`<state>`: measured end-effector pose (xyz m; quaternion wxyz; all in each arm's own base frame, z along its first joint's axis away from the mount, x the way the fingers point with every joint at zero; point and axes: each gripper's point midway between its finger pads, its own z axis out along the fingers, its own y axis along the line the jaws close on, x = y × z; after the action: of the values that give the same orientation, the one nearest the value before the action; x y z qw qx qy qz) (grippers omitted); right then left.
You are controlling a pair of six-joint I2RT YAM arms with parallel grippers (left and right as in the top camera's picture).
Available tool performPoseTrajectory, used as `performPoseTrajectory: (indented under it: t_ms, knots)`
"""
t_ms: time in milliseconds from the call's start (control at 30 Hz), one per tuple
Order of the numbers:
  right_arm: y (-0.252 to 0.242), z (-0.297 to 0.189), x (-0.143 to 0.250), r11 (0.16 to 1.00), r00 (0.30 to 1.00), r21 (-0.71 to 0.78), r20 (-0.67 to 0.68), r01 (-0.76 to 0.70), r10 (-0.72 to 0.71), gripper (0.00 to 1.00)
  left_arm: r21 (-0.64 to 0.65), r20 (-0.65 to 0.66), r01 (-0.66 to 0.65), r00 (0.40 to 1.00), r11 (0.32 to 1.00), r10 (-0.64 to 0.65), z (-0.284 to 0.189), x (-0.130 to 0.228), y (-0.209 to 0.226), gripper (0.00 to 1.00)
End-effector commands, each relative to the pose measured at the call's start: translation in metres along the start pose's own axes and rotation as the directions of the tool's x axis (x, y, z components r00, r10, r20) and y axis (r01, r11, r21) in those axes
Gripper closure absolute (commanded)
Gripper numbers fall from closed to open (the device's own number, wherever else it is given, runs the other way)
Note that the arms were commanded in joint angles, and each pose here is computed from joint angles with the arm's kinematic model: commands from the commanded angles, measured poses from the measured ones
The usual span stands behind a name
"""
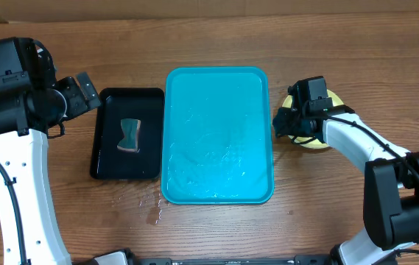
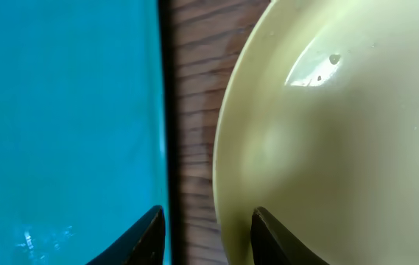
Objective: Clean dirty plates on tray and stack at the side
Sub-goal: 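Lower the yellow plate onto the pale blue plate at right, then open the right gripper to release the yellow plate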
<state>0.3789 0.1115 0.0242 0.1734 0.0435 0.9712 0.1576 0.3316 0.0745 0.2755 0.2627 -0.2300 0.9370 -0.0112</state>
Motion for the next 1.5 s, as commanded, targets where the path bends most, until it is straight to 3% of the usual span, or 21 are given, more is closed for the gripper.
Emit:
performPoseTrajectory:
  t_ms: [0,600,767,933,1167,1200,1267,1467]
  knots:
    - [0.014,0.001,0.006,0.997,1.000,-0.077,-0.027,0.008,-0.010,0.60,0.010,0.011,0.012,1.000,1.000,-0.012,-0.003,-0.003,-0.002,0.00]
    - [0.025,0.000,0.007,0.990,0.999,-0.138,-0.035,0.004,-0.009,0.56,0.011,0.012,0.012,1.000,1.000,-0.012,-0.003,-0.003,-0.002,0.00]
    - [0.010,-0.010,-0.012,0.999,0.999,-0.029,0.031,0.013,-0.012,0.55,0.010,0.011,0.012,1.000,1.000,-0.012,-0.003,-0.003,-0.002,0.00]
    - [0.025,-0.059,-0.048,0.990,0.982,0.003,0.130,0.140,-0.139,0.47,0.010,0.011,0.012,1.000,1.000,-0.012,-0.003,-0.003,-0.002,0.00]
    - [0.038,-0.098,-0.070,0.968,0.939,0.025,0.236,0.251,-0.250,0.33,0.010,0.011,0.012,1.000,1.000,-0.012,-0.003,-0.003,-0.002,0.00]
    - [0.035,-0.099,-0.072,0.968,0.938,0.044,0.240,0.246,-0.249,0.28,0.010,0.011,0.012,1.000,1.000,-0.012,-0.003,-0.003,-0.002,0.00]
    - [0.029,-0.099,-0.072,0.968,0.939,0.078,0.237,0.237,-0.249,0.00,0.010,0.011,0.012,1.000,1.000,-0.012,-0.003,-0.003,-0.002,0.00]
    - [0.025,-0.098,-0.068,0.969,0.945,0.093,0.215,0.231,-0.246,0.00,0.010,0.011,0.012,1.000,1.000,-0.012,-0.003,-0.003,-0.002,0.00]
